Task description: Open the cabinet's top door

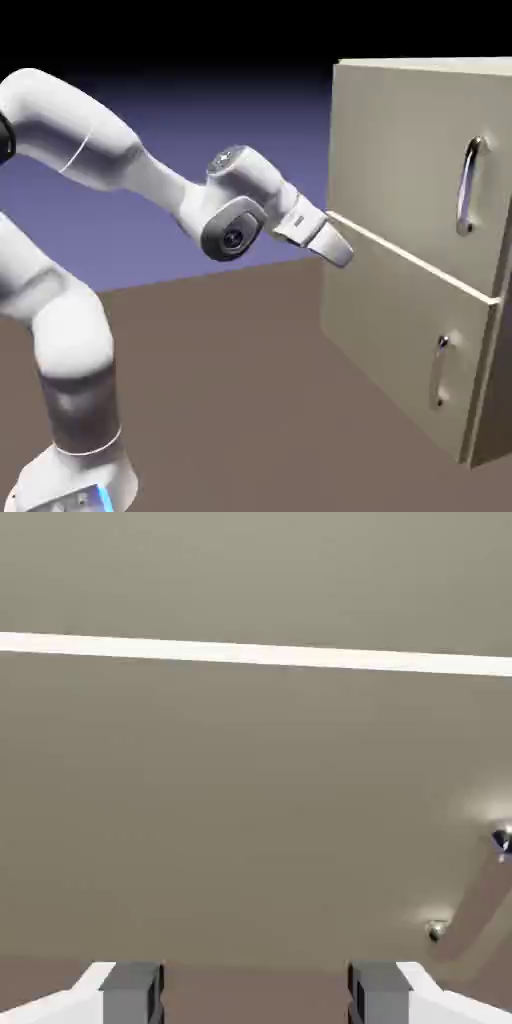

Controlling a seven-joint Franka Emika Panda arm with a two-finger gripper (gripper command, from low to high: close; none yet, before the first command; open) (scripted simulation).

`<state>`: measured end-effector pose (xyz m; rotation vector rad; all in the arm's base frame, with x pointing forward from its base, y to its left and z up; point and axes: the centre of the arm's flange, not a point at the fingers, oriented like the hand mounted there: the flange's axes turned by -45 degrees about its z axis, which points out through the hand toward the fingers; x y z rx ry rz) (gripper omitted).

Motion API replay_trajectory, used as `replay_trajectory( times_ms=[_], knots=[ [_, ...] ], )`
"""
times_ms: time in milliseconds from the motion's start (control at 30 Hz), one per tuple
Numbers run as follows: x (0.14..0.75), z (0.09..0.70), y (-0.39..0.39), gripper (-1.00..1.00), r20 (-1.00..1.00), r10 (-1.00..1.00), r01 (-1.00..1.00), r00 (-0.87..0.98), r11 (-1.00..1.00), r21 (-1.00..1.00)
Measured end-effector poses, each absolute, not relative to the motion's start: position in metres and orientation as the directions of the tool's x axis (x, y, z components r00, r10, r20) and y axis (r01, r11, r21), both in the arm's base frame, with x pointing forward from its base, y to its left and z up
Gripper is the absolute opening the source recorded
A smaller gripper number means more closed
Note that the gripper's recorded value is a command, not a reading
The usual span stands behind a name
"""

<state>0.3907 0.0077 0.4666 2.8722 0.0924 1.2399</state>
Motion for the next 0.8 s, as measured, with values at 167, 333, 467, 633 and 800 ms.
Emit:
replay_trajectory(
  times_ms=[167, 333, 467, 633, 800],
  knots=[
    [0.394, 0.500, 0.018, 0.00, 0.775, 0.080, 0.072, 0.627, -0.996, 0.044],
    [0.394, 0.530, 0.025, 0.00, 0.819, 0.093, 0.087, 0.566, -0.995, 0.054],
    [0.393, 0.551, 0.027, 0.00, 0.851, 0.099, 0.094, 0.515, -0.994, 0.059],
    [0.390, 0.573, 0.025, 0.00, 0.887, 0.101, 0.097, 0.451, -0.993, 0.064],
    [0.388, 0.591, 0.019, 0.00, 0.917, 0.097, 0.095, 0.386, -0.993, 0.065]
  ],
)
